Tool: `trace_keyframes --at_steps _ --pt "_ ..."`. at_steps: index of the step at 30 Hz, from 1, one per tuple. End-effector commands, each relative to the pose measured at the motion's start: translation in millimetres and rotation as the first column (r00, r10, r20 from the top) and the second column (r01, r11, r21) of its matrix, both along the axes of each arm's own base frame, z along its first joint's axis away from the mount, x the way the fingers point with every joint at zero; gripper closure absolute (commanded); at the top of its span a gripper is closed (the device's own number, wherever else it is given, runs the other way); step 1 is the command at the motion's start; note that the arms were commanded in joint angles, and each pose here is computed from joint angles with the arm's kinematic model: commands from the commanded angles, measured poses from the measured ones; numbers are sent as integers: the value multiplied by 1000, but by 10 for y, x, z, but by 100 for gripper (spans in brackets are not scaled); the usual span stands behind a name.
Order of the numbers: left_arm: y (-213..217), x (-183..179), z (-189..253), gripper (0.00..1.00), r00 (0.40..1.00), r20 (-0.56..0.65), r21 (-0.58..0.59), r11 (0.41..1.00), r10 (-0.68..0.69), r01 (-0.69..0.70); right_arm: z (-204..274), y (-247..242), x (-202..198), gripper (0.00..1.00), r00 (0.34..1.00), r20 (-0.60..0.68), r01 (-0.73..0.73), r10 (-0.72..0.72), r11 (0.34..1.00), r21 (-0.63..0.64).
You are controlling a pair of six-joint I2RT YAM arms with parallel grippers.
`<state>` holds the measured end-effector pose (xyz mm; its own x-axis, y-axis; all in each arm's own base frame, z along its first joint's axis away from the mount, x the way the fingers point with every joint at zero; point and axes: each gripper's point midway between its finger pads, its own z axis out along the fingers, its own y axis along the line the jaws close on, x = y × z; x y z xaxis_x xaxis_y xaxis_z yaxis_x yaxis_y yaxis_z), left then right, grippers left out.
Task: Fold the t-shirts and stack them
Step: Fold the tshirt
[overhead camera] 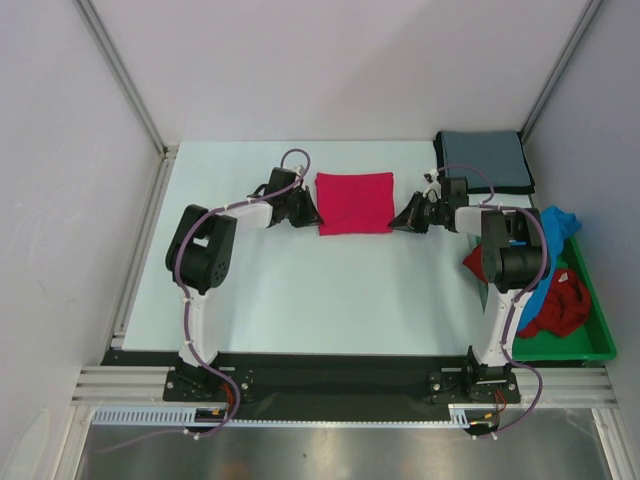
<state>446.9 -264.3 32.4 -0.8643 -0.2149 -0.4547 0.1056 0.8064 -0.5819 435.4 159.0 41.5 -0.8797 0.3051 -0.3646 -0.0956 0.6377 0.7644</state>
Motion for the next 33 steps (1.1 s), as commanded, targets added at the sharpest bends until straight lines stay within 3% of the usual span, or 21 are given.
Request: trace_keyframes --at_steps 1,11,12,13,14,16,19,22,25,26,28,29,30,31,33 --pt "17 16 75 97 1000 27 27 1000 -2 1 36 -118 51 100 997 26 77 -76 997 -29" --pt "128 -14 13 100 999 20 56 998 34 -35 -38 -244 -95 100 988 27 154 -152 983 -96" --pt "145 -24 33 95 999 22 65 997 34 -35 -7 -273 -81 95 988 34 157 -154 982 -104" --pt "189 -1 116 91 998 45 82 995 49 -52 17 -315 -50 83 986 61 162 -156 978 -133" --pt "235 -7 158 83 997 57 103 993 53 -59 132 -340 -19 79 984 86 166 -154 974 -153" --pt "392 25 221 77 990 93 165 979 102 -117 193 -434 55 70 979 121 187 -163 957 -220" --pt "560 59 513 68 975 171 212 961 144 -179 363 -481 142 68 976 143 195 -163 947 -255" --pt "437 48 818 66 967 215 138 975 139 -171 569 -344 256 67 974 186 171 -133 963 -209" --pt "24 -23 1040 71 968 247 -43 998 50 -40 732 -56 424 67 972 220 101 -77 990 -98" --pt "-224 -31 1245 72 953 301 -139 990 17 27 810 22 500 67 966 248 87 -71 995 -52" --pt "-470 -90 1217 73 948 316 -210 973 -30 100 771 182 550 72 978 197 48 -63 996 77" --pt "-681 -147 1341 74 940 337 -295 941 -58 164 908 239 677 75 964 260 29 -61 991 128" --pt "-782 -161 1365 75 937 342 -341 921 -65 189 927 307 692 78 974 220 12 -57 980 199" --pt "-931 -193 1175 76 955 286 -393 900 -75 189 923 346 735 84 976 213 0 -52 972 236" --pt "-1112 -191 1099 79 953 287 -436 872 -101 223 867 430 870 87 979 200 -19 -51 943 332"
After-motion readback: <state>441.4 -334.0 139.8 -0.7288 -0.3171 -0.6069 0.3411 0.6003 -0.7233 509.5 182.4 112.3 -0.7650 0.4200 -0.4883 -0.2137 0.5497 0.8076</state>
